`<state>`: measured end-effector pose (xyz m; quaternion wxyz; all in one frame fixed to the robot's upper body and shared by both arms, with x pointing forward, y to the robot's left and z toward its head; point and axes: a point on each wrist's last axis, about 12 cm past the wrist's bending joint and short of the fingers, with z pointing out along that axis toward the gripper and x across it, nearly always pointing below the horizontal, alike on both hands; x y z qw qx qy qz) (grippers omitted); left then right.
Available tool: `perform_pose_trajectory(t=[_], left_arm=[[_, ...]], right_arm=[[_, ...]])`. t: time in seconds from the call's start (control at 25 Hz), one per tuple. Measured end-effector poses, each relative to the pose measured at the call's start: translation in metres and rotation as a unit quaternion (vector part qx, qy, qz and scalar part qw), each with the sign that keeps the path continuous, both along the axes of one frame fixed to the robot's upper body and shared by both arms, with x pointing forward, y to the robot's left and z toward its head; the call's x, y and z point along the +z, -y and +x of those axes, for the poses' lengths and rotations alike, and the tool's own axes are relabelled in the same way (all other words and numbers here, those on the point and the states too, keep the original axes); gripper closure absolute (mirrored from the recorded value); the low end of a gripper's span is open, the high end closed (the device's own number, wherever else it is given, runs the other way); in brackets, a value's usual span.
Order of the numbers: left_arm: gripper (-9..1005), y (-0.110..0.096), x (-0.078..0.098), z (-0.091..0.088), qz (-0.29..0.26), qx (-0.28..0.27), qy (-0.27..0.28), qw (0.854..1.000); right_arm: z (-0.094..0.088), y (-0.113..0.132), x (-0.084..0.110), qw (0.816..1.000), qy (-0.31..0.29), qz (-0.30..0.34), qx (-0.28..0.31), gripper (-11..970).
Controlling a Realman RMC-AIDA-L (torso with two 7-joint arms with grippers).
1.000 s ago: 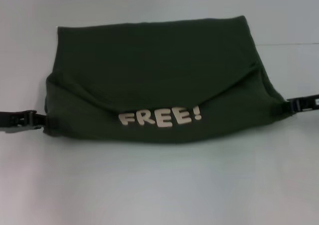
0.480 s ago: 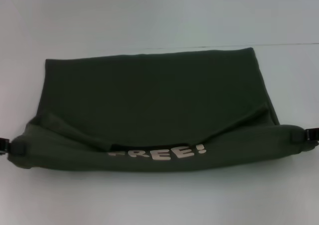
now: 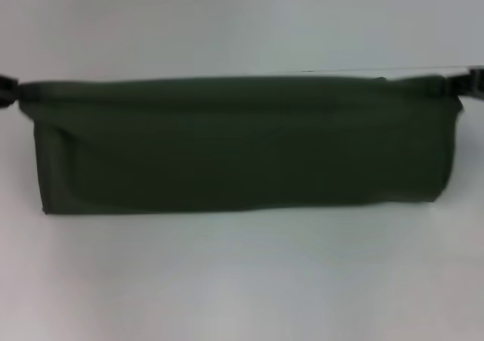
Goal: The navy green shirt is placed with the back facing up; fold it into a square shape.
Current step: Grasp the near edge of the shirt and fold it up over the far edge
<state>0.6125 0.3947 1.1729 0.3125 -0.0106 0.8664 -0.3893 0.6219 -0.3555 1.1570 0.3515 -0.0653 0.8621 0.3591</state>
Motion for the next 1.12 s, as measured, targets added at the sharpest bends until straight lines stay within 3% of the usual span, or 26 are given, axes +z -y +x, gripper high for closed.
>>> perform_pose_trajectory(t=[0.24,0.48,0.72,0.84,1.0,1.12], left_arm=[[956,0.027,-0.015,0.033,0.03,0.058,0.039,0.997],[956,0.045,-0.037,0.044,0.06,0.11,0.066,0.99],[957,0.06,-0.053,0.047,0.073,0.134,0.097,0.984],[958,0.077,-0.067,0.052,0.101,0.142,0.099,0.98],[961,0.084,-0.074,0.052,0.114,0.153,0.096,0.977],[927,0.083,-0.077,0.053,0.122,0.17,0.093,0.973]], right_arm=[[0.047,-0.036,0.005,0.997,0.037,-0.063,-0.032,915],[0.071,-0.07,-0.006,0.99,0.062,-0.103,-0.077,915],[0.08,-0.107,-0.024,0.979,0.078,-0.159,-0.101,916],[0.08,-0.11,-0.027,0.977,0.08,-0.166,-0.108,916],[0.079,-0.108,-0.032,0.974,0.08,-0.171,-0.123,916],[0.078,-0.103,-0.035,0.971,0.081,-0.178,-0.137,839]])
